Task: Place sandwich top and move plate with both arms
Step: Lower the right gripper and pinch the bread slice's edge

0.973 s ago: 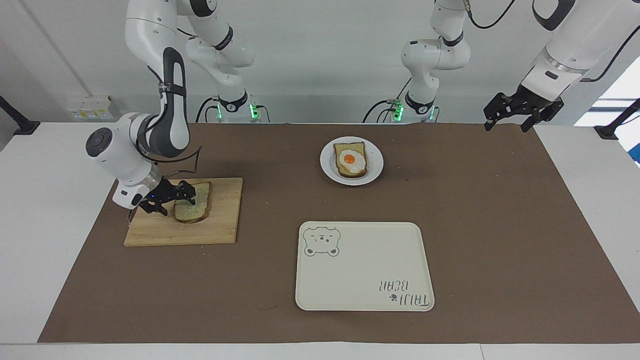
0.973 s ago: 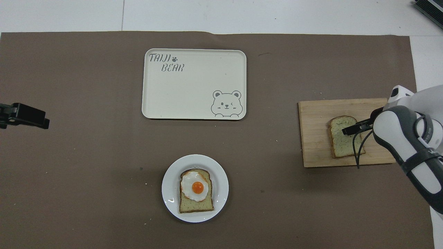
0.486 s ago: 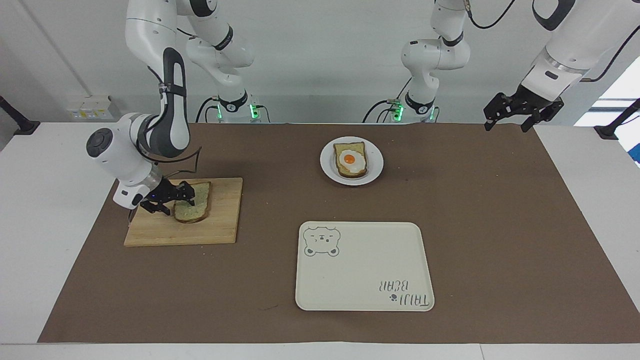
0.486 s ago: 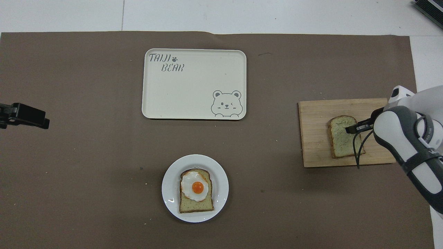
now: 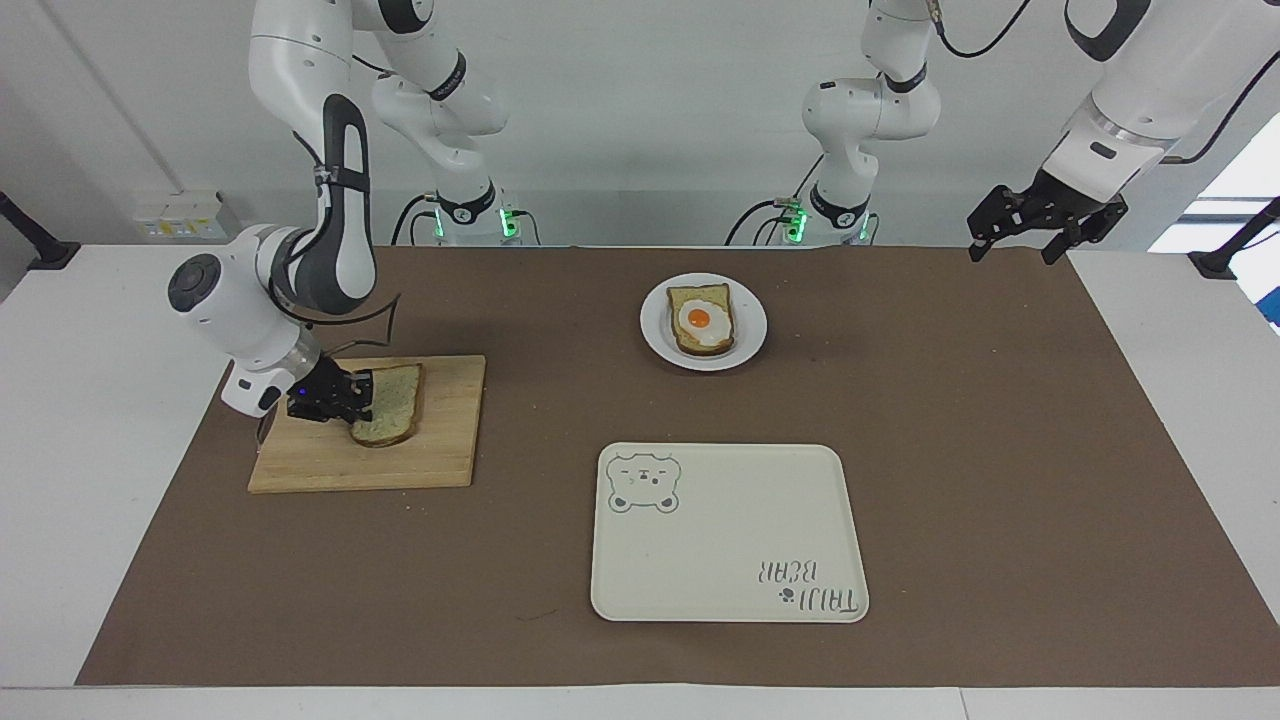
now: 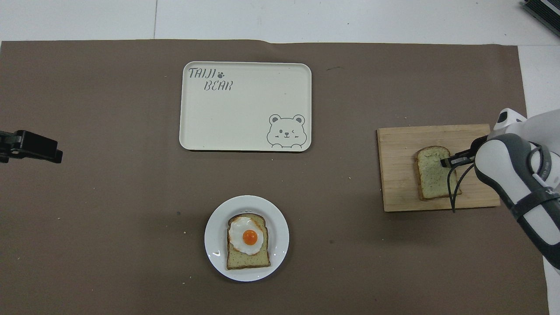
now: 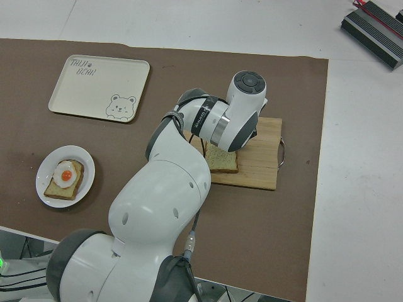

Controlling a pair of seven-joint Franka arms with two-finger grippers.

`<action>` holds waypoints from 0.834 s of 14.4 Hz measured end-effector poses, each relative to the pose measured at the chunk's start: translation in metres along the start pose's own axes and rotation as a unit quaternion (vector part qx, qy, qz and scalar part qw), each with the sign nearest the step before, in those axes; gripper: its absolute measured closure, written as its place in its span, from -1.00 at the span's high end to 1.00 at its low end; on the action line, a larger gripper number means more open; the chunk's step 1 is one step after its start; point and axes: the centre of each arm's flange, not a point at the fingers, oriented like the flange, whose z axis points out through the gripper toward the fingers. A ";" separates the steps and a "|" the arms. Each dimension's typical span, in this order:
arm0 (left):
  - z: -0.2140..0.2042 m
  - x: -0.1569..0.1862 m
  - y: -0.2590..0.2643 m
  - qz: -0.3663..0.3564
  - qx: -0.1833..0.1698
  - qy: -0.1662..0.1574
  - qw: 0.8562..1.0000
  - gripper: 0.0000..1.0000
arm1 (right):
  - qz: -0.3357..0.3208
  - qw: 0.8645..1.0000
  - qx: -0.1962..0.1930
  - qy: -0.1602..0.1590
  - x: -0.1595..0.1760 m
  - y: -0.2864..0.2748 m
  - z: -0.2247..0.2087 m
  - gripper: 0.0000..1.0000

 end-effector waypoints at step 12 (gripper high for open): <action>0.000 0.000 0.000 0.000 0.000 0.000 1.000 1.00 | 0.010 1.000 0.008 -0.004 0.009 -0.008 -0.013 -0.81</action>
